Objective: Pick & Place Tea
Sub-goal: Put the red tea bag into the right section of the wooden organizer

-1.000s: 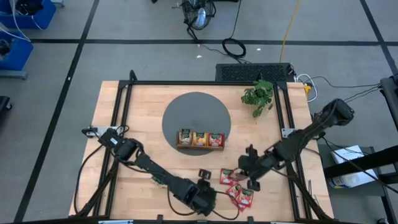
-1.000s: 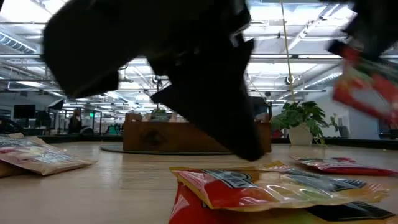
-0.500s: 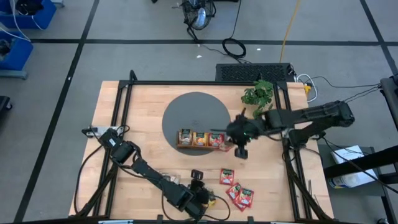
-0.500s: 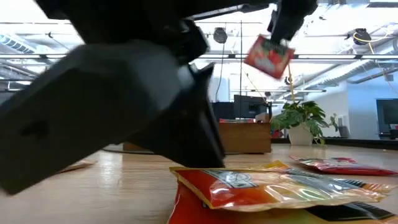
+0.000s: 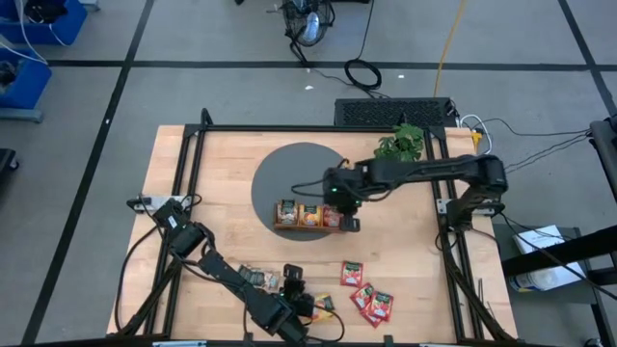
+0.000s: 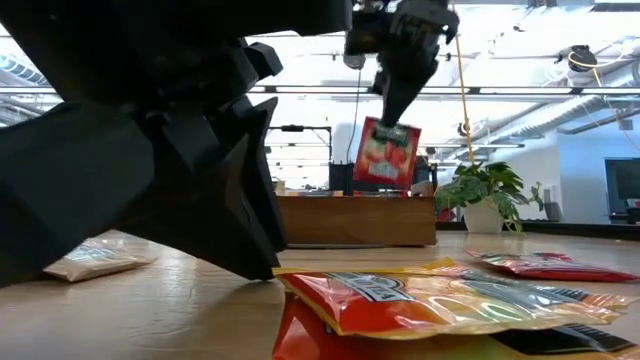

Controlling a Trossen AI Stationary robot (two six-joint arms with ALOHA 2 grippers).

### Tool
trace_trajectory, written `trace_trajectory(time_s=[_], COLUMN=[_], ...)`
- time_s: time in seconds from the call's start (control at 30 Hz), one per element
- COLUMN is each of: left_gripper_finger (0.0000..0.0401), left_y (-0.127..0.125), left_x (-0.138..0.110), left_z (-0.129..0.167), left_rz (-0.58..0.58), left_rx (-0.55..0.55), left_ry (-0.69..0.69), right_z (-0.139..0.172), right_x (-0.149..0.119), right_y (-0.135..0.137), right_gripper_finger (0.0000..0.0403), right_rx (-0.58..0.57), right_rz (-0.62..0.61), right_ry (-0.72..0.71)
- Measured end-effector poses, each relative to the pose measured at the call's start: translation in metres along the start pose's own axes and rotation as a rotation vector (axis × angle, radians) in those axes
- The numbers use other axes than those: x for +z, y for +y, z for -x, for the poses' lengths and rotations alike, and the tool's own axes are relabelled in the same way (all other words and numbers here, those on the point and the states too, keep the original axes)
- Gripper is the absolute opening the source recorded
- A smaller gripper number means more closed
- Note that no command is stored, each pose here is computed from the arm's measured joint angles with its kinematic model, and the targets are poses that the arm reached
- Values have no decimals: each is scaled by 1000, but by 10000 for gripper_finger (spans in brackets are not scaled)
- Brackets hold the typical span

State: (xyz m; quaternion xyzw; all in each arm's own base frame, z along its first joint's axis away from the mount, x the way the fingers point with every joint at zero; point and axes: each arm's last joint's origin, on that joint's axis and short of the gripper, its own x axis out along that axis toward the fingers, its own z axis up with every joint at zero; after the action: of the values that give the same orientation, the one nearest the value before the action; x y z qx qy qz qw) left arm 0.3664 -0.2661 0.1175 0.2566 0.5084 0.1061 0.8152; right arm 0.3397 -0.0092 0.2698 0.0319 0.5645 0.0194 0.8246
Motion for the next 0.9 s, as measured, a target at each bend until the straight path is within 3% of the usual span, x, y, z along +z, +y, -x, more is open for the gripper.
trace_trajectory(time_s=[0.3, 0.43, 0.9], left_gripper_finger=[88, 88, 88], left_y=[-6, -7, -5], left_x=[-2, -2, 5], left_z=[6, 7, 4], left_rz=[25, 27, 31], left_rx=[-8, -9, -20], left_ry=[-14, -22, -57], right_z=[-36, -36, -36], right_x=[11, 5, 5], right_y=[-12, -17, -14], right_gripper_finger=[0, 0, 0], right_rx=[-13, -107, -101], right_rz=[36, 43, 74], right_ry=[104, 184, 180])
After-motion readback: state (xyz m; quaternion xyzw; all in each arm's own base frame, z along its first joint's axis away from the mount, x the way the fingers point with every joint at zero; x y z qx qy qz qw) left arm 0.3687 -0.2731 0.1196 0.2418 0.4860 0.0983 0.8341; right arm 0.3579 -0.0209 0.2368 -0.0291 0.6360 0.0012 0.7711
